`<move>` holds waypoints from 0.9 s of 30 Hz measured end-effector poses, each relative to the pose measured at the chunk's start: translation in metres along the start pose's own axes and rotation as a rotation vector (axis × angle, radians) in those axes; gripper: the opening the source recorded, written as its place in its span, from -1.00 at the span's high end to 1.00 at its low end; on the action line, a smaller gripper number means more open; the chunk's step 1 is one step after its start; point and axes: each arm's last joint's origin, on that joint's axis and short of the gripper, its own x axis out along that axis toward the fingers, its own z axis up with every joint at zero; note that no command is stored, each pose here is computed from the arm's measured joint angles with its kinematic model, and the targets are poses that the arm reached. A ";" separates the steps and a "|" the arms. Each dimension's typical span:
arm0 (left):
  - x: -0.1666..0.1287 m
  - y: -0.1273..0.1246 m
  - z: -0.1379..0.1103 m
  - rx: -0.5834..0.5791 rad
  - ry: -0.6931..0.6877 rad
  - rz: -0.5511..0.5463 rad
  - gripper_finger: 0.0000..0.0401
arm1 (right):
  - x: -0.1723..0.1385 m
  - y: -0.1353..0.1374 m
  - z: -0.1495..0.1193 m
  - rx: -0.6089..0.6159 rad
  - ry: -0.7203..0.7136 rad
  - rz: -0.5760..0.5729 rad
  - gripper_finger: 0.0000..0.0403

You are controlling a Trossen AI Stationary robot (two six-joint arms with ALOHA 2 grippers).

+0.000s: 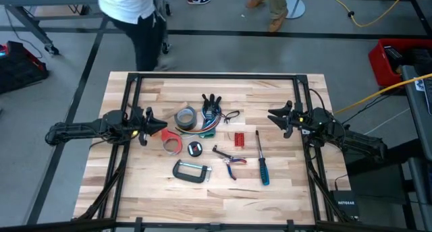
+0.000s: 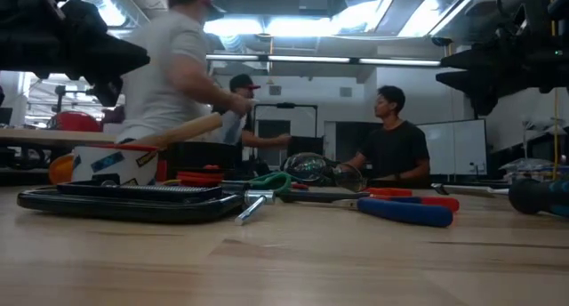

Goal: Coil cords
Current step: Uncoil the red wire from the black spool

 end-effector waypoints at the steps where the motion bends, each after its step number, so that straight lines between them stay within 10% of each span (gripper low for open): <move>1: 0.000 0.000 0.000 -0.040 -0.007 0.009 0.78 | 0.000 0.000 0.000 0.004 0.000 0.000 0.18; 13: 0.004 0.003 0.003 -0.442 -0.087 0.112 0.78 | 0.001 -0.004 -0.003 0.152 0.007 -0.112 0.18; 27: 0.028 -0.013 0.016 -0.338 -0.196 -0.010 0.77 | 0.005 -0.006 -0.008 0.157 0.072 -0.122 0.18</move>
